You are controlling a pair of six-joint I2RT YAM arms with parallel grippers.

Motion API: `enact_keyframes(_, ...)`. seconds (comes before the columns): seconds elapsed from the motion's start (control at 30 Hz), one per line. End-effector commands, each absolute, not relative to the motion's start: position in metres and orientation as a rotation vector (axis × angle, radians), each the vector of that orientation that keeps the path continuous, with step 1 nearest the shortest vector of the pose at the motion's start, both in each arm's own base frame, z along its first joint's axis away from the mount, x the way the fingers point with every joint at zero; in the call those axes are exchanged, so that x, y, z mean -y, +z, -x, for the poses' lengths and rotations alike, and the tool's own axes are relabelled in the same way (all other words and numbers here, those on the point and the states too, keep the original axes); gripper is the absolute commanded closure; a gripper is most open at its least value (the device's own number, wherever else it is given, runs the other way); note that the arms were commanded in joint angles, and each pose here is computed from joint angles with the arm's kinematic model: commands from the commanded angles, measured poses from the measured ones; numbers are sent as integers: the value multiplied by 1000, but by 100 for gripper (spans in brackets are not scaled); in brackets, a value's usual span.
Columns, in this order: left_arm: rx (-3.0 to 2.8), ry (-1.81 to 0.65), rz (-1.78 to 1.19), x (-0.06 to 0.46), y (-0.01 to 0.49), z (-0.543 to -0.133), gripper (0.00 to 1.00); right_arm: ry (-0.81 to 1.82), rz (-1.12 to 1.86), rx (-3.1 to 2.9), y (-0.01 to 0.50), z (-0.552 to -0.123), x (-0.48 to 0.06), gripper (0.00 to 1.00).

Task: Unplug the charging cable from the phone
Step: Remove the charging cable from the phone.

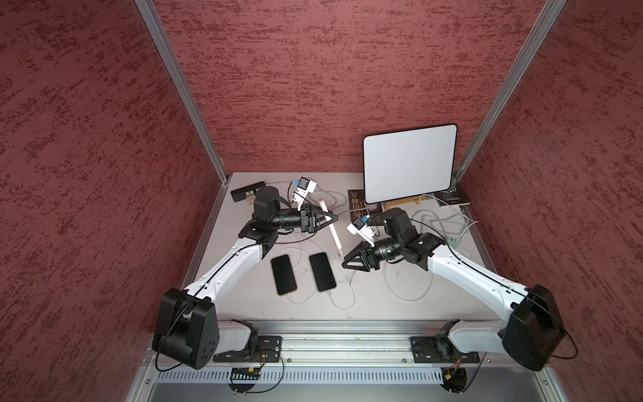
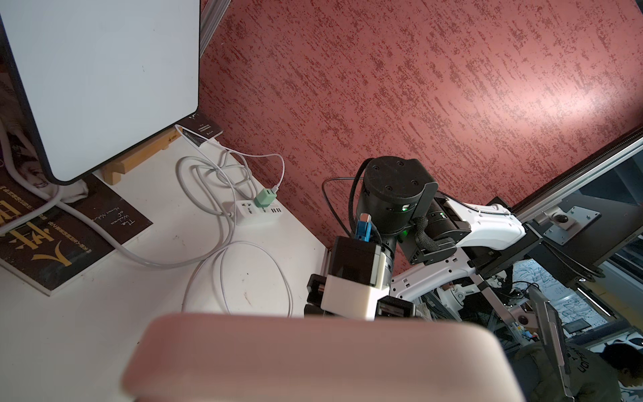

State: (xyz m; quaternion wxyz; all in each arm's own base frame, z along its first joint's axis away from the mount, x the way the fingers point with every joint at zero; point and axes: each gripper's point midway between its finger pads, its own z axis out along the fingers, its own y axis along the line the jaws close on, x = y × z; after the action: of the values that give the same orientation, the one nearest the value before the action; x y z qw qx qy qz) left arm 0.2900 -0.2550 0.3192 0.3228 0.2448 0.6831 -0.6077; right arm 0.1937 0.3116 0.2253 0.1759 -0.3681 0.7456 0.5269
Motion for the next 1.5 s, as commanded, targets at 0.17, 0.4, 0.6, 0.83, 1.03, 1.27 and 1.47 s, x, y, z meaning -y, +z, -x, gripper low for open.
enact_keyframes(0.17, -1745, -1576, -656, 254, 330, -292, 83, 1490, 1035, -2156, 213, -199, -322, 80)
enact_keyframes(0.4, -1750, -1572, -656, 254, 329, -291, 83, 1494, 1035, -2182, 209, -200, -324, 96)
enact_keyframes(0.6, -1756, -1569, -656, 254, 327, -292, 83, 1482, 1045, -2178, 209, -199, -322, 100)
enact_keyframes(0.83, -1757, -1553, -649, 251, 329, -295, 83, 1497, 1063, -2175, 207, -193, -320, 100)
enact_keyframes(1.03, -1745, -1526, -611, 242, 336, -302, 85, 1500, 1058, -2195, 198, -190, -317, 100)
enact_keyframes(1.27, -1735, -1518, -580, 237, 340, -305, 86, 1479, 1051, -2226, 190, -190, -316, 100)
enact_keyframes(1.47, -1741, -1523, -583, 238, 338, -305, 86, 1392, 1013, -2281, 181, -199, -313, 95)
